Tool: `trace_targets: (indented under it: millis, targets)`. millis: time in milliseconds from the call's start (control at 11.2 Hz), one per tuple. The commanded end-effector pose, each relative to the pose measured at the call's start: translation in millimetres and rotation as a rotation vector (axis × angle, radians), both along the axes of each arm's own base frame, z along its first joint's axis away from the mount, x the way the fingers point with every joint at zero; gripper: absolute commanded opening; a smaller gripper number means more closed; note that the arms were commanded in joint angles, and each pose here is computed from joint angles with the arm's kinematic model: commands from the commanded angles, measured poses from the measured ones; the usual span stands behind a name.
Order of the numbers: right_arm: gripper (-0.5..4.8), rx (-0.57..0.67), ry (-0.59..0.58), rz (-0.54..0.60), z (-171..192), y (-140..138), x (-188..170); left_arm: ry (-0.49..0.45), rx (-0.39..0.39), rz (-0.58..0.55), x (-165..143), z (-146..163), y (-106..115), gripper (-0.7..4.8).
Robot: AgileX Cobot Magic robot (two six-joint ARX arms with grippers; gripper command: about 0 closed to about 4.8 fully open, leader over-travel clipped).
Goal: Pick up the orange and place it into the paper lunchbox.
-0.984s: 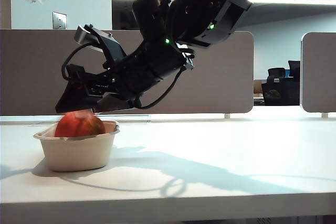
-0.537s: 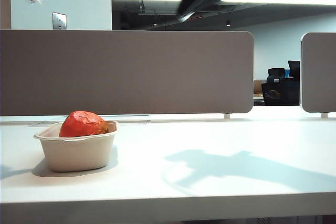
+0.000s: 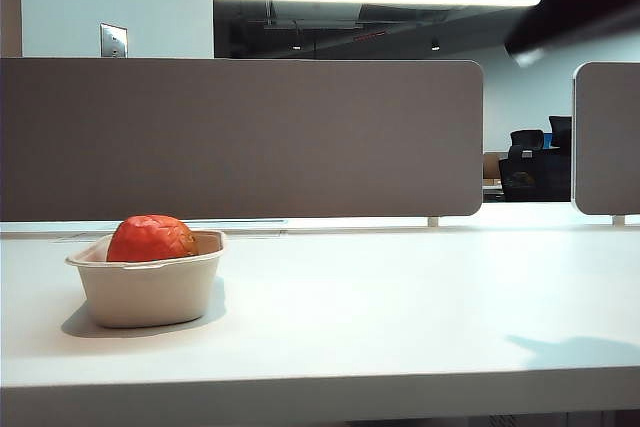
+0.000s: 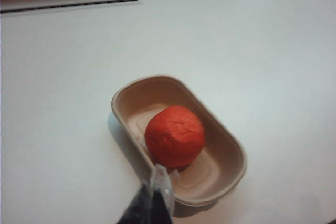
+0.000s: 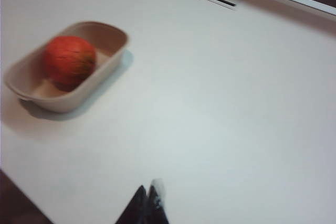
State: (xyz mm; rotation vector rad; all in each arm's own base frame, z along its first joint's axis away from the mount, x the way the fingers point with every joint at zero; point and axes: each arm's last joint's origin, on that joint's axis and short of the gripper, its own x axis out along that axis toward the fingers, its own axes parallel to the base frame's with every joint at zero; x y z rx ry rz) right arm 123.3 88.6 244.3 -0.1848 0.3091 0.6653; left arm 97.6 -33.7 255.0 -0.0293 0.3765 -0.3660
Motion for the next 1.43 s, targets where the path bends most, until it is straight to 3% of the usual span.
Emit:
trace_targets:
  millis: [89,268,358,895,984,1342,1432]
  targets:
    - [-0.06,0.002,-0.067,-0.135,-18.2,-5.3,-0.7,-0.099,-0.083,0.033,-6.1,-21.4,2.5,-0.06]
    - [-0.06,0.014,-0.058,-0.129,-24.5,-4.9,-0.7,-0.125,-0.078,0.067,-11.9,-37.7,5.6,-0.06]
    - [-0.06,0.042,-0.037,-0.072,-24.6,-3.2,-1.7,-0.188,-0.148,0.069,-22.4,-49.6,8.7,-0.06]
    - [-0.06,0.040,-0.034,-0.069,-24.9,-3.0,-1.9,-0.234,-0.121,0.092,-17.3,-61.3,8.1,-0.06]
    - [-0.06,0.040,-0.034,-0.070,-24.9,-3.1,-1.9,-0.285,-0.051,0.156,-11.1,-72.5,9.8,-0.06]
    - [-0.06,0.039,-0.034,-0.072,-25.0,-3.1,-1.8,-0.275,-0.025,0.250,-7.0,-78.3,23.5,-0.06]
    - [-0.06,0.039,-0.033,-0.067,-25.0,-2.7,-2.1,-0.324,0.099,0.371,-0.1,-96.6,34.1,-0.06]
